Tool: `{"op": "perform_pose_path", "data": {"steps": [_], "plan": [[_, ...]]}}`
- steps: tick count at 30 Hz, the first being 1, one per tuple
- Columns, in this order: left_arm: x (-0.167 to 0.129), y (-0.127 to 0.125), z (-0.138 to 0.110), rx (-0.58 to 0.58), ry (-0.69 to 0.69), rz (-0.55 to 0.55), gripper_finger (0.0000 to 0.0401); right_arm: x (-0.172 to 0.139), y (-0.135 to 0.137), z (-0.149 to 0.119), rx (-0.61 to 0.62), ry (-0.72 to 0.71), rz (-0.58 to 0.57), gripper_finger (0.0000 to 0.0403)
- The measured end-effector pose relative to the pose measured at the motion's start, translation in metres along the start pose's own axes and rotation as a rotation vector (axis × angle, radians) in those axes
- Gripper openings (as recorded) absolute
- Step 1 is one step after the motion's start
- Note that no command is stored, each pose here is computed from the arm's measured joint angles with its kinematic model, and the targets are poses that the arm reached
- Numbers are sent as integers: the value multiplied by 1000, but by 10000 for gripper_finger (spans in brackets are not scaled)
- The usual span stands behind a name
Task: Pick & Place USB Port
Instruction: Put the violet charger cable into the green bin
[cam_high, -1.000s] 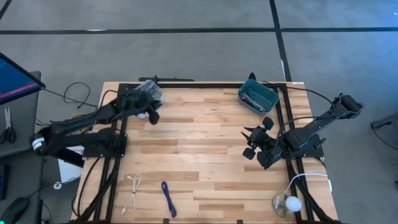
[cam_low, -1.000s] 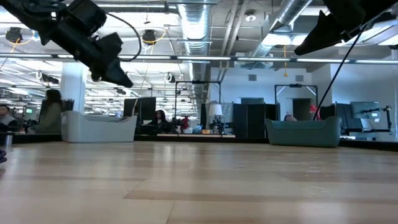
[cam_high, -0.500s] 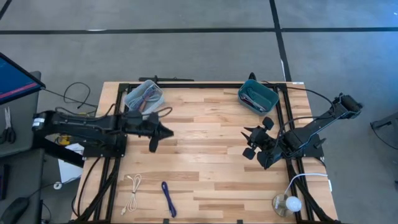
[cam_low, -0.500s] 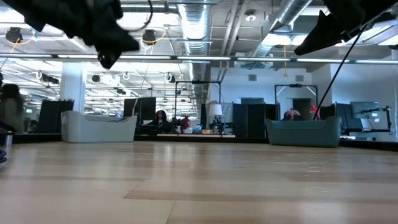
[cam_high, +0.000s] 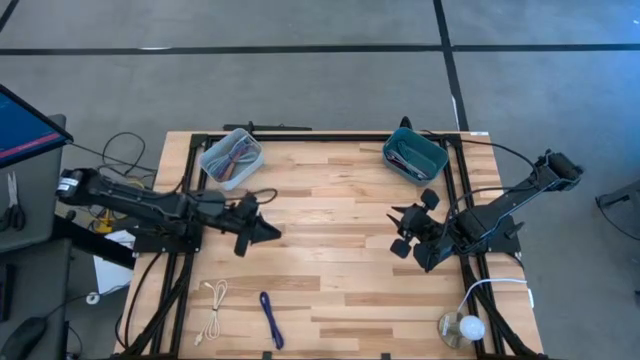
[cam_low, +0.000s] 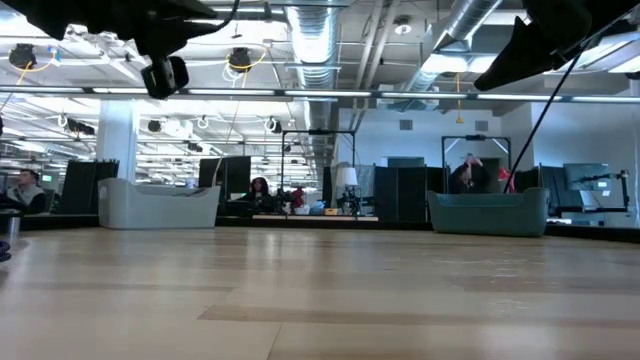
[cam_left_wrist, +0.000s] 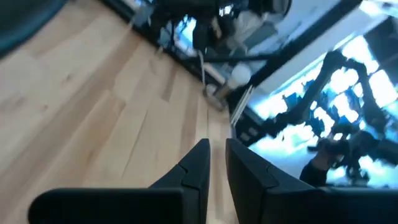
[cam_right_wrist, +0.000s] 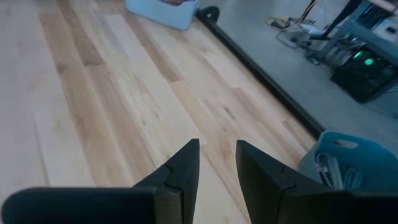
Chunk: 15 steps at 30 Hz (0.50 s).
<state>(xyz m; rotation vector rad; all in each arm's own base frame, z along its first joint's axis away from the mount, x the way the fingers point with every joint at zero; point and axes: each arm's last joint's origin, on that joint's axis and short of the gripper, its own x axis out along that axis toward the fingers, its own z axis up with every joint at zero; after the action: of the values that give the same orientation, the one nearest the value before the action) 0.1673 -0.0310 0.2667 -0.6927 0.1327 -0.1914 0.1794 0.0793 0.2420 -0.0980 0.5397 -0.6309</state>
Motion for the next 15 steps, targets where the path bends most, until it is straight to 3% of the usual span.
{"op": "perform_pose_path", "data": {"steps": [9,15], "plan": [[24,7,-26,207,207,-25,21,0,1,0,27,18,31,98],[41,3,-41,241,312,3,6,0,1,0,27,17,31,98]]}}
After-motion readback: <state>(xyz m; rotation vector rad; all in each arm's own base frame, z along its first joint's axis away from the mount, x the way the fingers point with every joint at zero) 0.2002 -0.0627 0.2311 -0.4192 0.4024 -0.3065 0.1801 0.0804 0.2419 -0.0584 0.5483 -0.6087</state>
